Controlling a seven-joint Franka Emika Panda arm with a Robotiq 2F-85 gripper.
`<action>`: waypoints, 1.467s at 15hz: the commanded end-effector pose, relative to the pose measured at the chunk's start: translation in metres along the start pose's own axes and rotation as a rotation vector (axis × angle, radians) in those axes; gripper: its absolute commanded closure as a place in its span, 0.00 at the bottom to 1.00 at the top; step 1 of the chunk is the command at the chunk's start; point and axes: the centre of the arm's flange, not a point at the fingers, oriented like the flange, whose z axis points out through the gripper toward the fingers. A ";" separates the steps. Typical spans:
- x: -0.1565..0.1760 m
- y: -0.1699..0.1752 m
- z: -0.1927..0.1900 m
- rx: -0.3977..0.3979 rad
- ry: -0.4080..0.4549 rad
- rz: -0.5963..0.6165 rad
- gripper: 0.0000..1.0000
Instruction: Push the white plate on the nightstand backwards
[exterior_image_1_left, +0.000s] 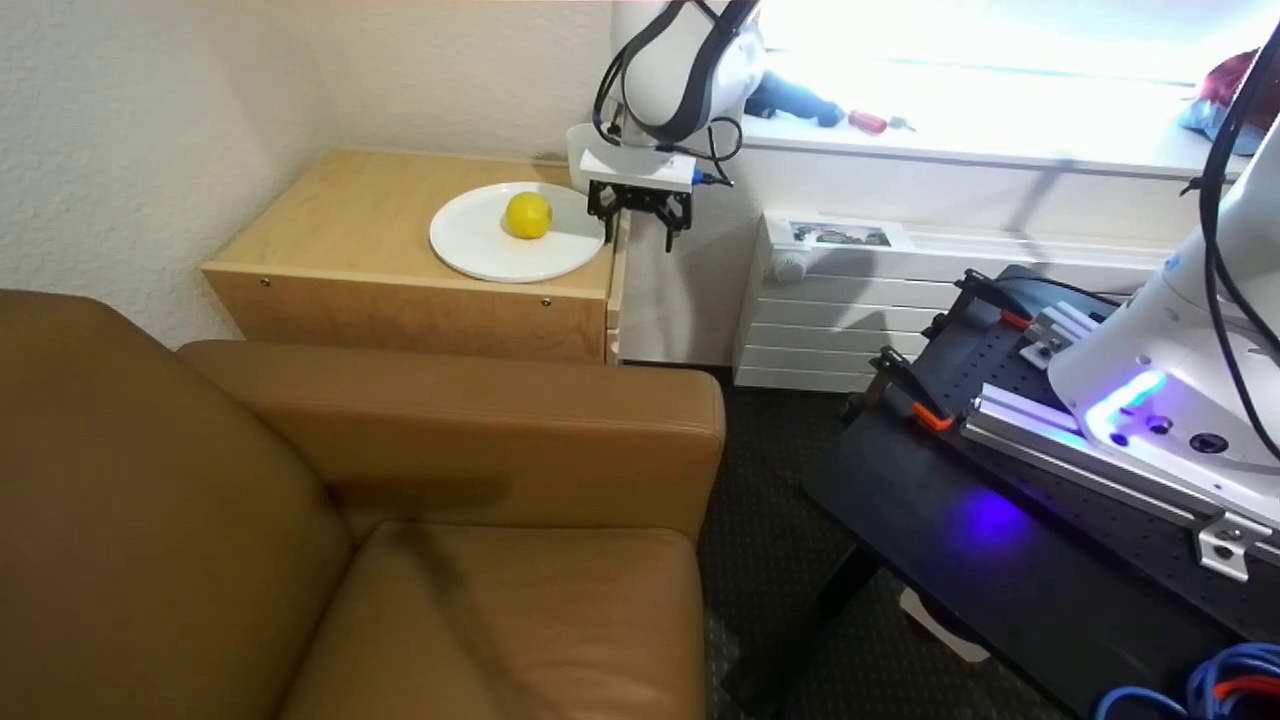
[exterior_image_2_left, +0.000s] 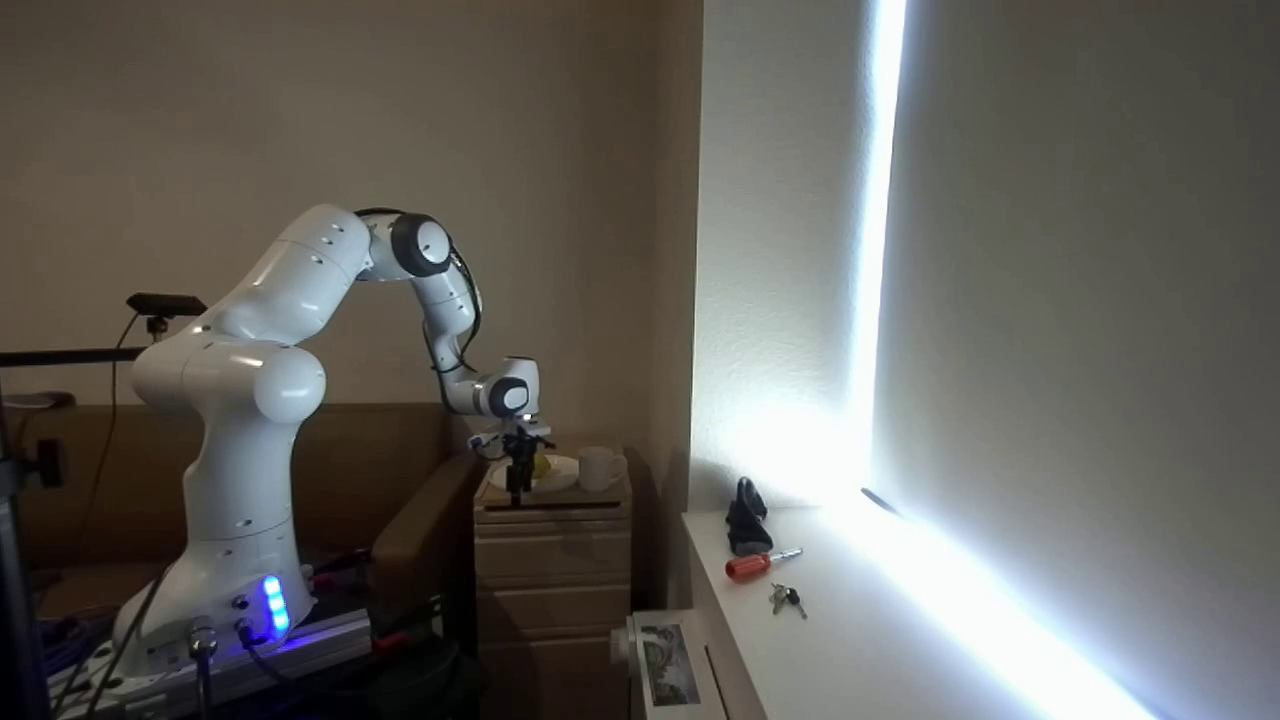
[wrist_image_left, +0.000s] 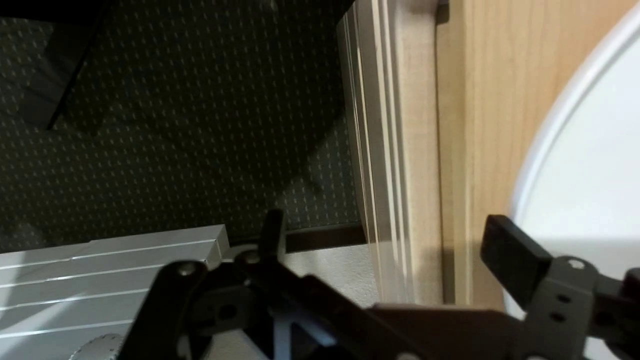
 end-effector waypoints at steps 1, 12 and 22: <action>0.000 -0.012 0.008 0.014 0.005 -0.016 0.00; 0.004 -0.033 0.017 0.172 -0.017 0.034 0.00; 0.011 -0.036 0.017 0.245 -0.006 0.050 0.00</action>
